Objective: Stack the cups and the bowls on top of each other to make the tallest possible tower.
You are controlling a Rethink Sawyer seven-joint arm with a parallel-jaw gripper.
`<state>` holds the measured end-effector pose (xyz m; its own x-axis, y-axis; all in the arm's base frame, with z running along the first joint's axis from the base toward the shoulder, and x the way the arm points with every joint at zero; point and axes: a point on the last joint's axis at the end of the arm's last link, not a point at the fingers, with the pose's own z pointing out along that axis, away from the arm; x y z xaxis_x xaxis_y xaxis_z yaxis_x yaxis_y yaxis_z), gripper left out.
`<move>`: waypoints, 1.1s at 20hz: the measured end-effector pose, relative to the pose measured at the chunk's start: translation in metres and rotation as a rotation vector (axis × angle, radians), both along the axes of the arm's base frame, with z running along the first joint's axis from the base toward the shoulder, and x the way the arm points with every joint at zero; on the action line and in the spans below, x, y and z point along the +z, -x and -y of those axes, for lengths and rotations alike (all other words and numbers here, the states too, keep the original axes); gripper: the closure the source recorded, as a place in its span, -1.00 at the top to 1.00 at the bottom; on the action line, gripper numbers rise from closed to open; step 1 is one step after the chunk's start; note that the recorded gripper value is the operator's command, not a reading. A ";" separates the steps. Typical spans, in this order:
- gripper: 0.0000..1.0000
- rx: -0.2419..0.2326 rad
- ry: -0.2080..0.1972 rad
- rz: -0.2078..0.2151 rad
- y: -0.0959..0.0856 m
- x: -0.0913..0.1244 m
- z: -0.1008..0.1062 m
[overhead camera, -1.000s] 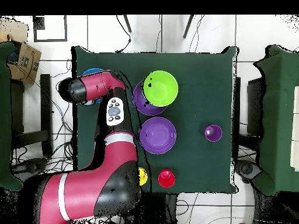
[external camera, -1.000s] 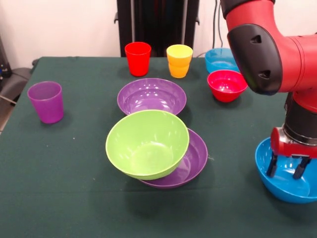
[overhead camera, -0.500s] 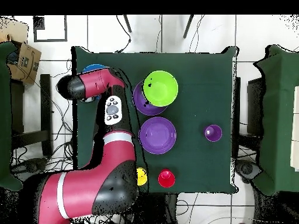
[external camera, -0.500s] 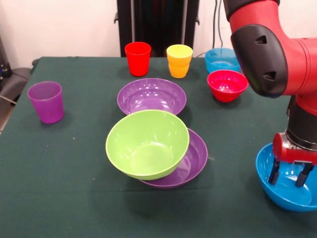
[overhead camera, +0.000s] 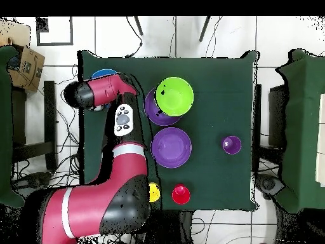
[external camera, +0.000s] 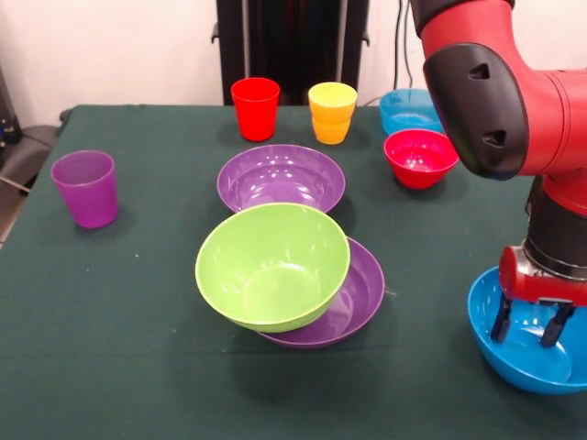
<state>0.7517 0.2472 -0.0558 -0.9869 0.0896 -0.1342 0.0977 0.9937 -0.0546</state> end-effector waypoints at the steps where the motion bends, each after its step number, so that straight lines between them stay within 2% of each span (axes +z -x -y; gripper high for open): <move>1: 1.00 -0.001 0.000 -0.001 0.000 0.000 0.000; 9: 1.00 -0.018 0.008 -0.038 0.014 0.001 0.011; 11: 1.00 -0.025 0.015 -0.065 0.026 0.002 0.019; 12: 1.00 -0.036 0.019 -0.095 0.038 0.004 0.029; 15: 1.00 -0.055 0.023 -0.133 0.054 0.007 0.044; 16: 1.00 -0.079 0.025 -0.169 0.069 0.010 0.062; 18: 1.00 -0.095 0.025 -0.188 0.077 0.012 0.074; 22: 1.00 -0.150 0.020 -0.234 0.104 0.017 0.112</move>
